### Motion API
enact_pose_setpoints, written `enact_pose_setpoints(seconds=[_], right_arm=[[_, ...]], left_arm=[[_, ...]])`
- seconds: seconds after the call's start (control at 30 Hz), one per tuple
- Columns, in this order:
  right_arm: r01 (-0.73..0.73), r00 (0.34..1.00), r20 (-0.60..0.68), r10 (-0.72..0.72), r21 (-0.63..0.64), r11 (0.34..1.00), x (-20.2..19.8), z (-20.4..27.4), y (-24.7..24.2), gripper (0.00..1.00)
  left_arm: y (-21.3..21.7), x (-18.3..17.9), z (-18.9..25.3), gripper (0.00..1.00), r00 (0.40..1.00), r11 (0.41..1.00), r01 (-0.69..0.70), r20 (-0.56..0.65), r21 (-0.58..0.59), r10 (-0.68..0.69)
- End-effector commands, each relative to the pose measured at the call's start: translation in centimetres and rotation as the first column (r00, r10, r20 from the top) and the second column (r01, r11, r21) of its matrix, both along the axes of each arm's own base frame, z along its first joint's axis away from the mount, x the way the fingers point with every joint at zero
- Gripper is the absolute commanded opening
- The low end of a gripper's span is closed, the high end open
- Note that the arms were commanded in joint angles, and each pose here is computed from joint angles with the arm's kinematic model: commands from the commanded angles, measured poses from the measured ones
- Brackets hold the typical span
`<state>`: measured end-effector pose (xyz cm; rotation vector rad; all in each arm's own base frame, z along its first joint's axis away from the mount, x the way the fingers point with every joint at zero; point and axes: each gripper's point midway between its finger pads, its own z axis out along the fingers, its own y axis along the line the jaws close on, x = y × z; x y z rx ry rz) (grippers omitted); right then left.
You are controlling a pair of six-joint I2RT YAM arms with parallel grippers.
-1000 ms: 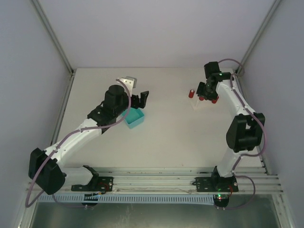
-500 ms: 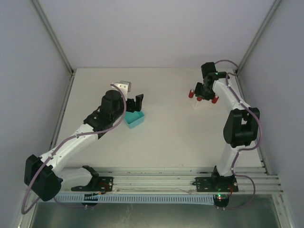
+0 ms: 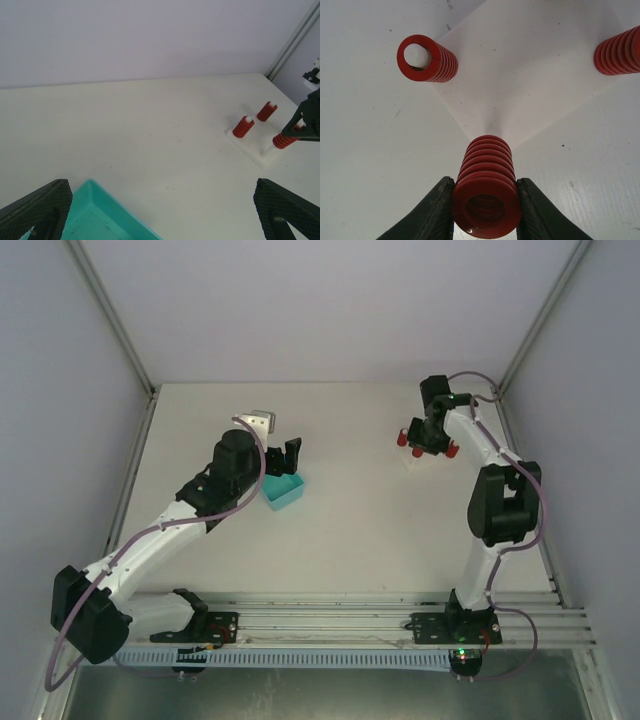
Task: Install the large spring
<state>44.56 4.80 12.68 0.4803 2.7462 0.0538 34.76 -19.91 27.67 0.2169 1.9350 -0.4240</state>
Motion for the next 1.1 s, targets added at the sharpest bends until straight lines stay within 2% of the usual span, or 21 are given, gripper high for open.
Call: enact_pose_setpoints(seconds=[0.0,0.17,0.33,0.43,0.5,0.7,0.77,0.83,0.97,1.0,1.03,1.07], right_arm=[[0.001,1.0,0.015,-0.001,-0.006,1.0,0.4,-0.5,-0.2,0.0],[0.001,1.0,-0.02,-0.001,0.004,1.0,0.5,-2.4,0.0,0.03],[0.006,0.999,-0.035,-0.006,0.003,1.0,0.6,-3.8,0.1,0.15],[0.012,0.999,-0.045,-0.012,-0.009,1.0,0.6,-4.2,-0.2,0.27],[0.013,0.999,-0.046,-0.014,-0.02,1.0,0.6,-4.2,-0.4,0.39],[0.016,1.0,-0.025,-0.017,-0.04,0.999,-0.3,-1.9,-1.1,0.51],[0.02,1.0,-0.001,-0.02,-0.041,0.999,-0.9,-0.3,-1.5,0.54],[0.022,0.999,0.036,-0.02,-0.047,0.999,-1.8,1.5,-1.8,0.62],[0.017,0.985,0.173,-0.005,-0.067,0.998,-3.9,5.6,-2.6,0.82],[0.021,0.975,0.223,-0.003,-0.077,0.997,-3.9,6.5,-2.8,0.93],[0.031,0.963,0.268,-0.005,-0.093,0.995,-4.4,7.5,-3.3,1.0],[0.037,0.951,0.309,-0.001,-0.111,0.993,-4.8,8.1,-3.7,0.99]], left_arm=[[0.3,0.2,0.0,0.99,1.0,1.0,-0.01,0.001,0.006,0.01],[0.1,0.3,0.0,0.99,1.0,1.0,-0.006,0.001,0.001,0.006],[-0.3,0.5,-0.1,0.99,1.0,1.0,0.01,-0.009,0.007,-0.01],[-0.2,0.6,-0.2,0.99,1.0,1.0,0.0,-0.011,0.006,0.0],[-0.1,0.5,-0.2,0.99,1.0,1.0,-0.002,-0.011,0.002,0.002],[0.2,0.5,-0.5,0.99,1.0,1.0,-0.02,-0.005,0.001,0.02],[0.5,0.7,-0.5,0.99,1.0,0.999,-0.031,0.004,0.01,0.031],[1.0,1.0,-0.5,0.99,0.998,0.998,-0.062,0.018,0.024,0.062],[1.8,1.8,-0.3,0.99,0.992,0.99,-0.1,0.093,0.1,0.091],[2.3,2.0,-0.2,0.99,0.987,0.985,-0.121,0.121,0.12,0.106],[2.5,2.2,-0.1,0.99,0.982,0.983,-0.13,0.156,0.128,0.11],[2.8,2.4,-0.2,0.99,0.976,0.981,-0.139,0.184,0.135,0.113]])
